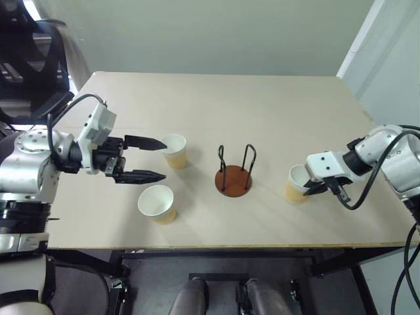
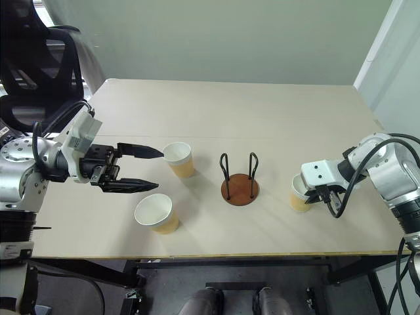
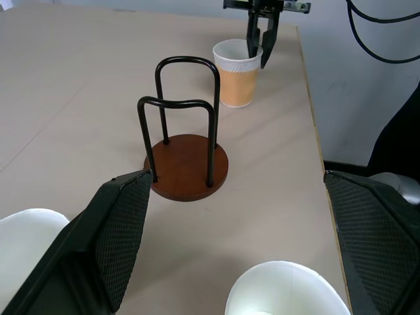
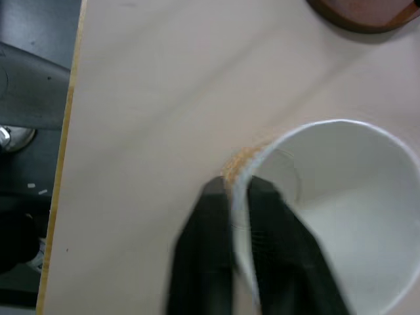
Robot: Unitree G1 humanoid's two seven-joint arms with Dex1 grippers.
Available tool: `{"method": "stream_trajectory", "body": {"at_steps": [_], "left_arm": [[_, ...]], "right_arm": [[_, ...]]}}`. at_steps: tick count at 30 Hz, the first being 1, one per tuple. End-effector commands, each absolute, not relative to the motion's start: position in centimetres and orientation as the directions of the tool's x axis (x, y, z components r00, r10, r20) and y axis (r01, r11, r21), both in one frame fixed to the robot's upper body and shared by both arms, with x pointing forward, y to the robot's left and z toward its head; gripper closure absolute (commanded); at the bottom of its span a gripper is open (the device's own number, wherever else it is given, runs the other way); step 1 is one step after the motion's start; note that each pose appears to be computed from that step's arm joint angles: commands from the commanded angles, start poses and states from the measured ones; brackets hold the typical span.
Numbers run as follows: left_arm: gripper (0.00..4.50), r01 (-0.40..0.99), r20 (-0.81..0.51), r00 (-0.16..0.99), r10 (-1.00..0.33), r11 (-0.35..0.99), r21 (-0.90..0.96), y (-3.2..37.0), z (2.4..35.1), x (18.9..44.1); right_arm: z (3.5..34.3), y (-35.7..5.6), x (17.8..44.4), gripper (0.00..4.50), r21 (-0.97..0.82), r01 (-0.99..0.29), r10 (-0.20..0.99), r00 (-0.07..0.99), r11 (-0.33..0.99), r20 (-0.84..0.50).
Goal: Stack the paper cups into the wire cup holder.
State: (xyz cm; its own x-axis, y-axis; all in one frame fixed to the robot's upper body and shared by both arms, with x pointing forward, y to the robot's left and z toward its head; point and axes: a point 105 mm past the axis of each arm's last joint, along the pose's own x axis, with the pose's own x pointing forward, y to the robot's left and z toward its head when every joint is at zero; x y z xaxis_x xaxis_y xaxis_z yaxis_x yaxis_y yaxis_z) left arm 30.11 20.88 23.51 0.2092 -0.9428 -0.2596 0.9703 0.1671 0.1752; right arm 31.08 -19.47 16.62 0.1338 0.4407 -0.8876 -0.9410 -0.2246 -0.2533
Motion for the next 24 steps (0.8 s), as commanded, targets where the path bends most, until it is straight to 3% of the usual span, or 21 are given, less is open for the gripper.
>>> {"method": "stream_trajectory", "body": {"at_steps": [1,8,17,24], "left_arm": [[0.0,0.957,-0.223,0.201,-0.954,0.144,0.25,21.2,25.4,29.8],[0.0,0.956,-0.149,0.189,-0.971,0.147,0.256,21.5,26.9,29.5],[0.0,0.953,-0.093,0.182,-0.979,0.152,0.26,21.5,28.0,29.6],[0.0,0.959,-0.102,0.169,-0.98,0.14,0.245,21.3,27.8,29.6]], "right_arm": [[17.4,-19.3,31.2,4.47,-0.284,-0.92,0.425,0.151,-0.27,-0.892],[17.9,-19.0,31.3,4.47,-0.298,-0.912,0.434,0.156,-0.283,-0.888],[20.9,-17.6,32.5,4.47,-0.371,-0.893,0.489,0.212,-0.254,-0.846],[26.2,-15.4,33.3,4.47,-0.492,-0.835,0.559,0.291,-0.248,-0.776]]}}
